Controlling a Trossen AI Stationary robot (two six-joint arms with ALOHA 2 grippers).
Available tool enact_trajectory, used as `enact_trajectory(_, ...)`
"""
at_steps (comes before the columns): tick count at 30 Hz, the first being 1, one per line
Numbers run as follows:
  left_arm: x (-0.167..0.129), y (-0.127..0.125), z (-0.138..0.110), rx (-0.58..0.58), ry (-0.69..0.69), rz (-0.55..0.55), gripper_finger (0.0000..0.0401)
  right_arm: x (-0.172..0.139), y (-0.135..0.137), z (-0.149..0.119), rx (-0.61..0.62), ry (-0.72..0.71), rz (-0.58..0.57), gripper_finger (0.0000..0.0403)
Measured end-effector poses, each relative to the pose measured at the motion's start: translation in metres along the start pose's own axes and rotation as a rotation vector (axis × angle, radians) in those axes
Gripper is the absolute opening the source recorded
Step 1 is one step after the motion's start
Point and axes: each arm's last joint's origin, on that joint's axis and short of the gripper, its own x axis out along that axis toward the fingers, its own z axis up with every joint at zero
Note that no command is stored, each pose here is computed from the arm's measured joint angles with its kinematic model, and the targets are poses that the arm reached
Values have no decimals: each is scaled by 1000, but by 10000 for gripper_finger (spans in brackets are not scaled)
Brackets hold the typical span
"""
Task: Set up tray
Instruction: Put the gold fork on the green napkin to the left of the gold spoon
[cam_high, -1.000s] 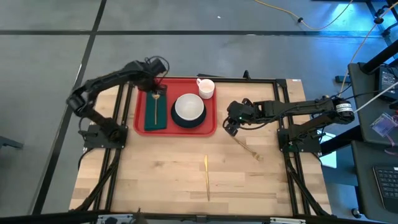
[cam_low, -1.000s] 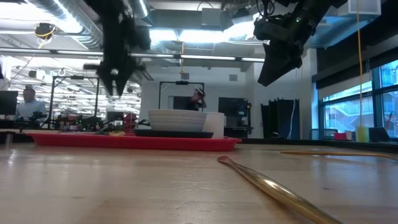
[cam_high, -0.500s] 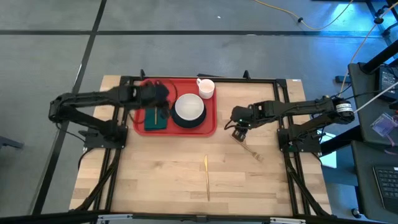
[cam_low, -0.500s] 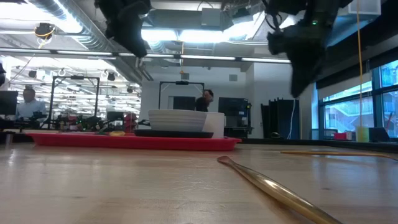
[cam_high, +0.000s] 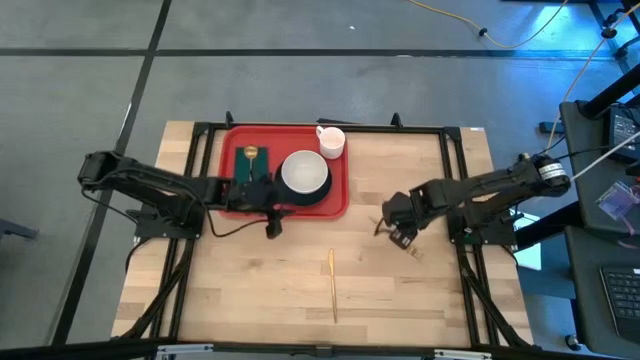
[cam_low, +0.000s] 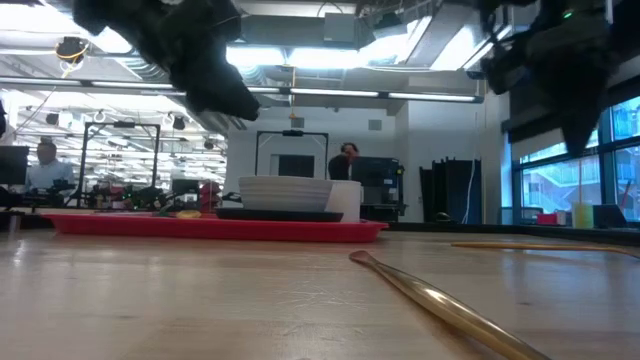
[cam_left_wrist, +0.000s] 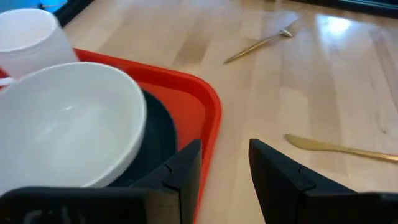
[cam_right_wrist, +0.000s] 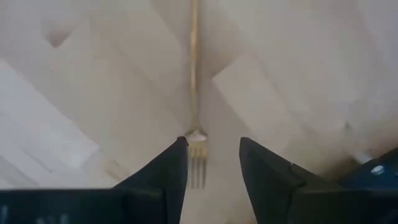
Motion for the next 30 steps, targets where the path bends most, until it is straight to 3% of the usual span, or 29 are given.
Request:
enact_trajectory(8,2,-5,-14,23,-12,-21,127,0,19,-26,-21,-67,-36,147)
enact_trajectory(16,2,-4,-14,23,-22,12,127,3,31,-32,-25,-129,-23,147)
enact_trajectory(30,2,-4,-14,29,-18,10,127,50,44,-26,-94,-31,-183,147)
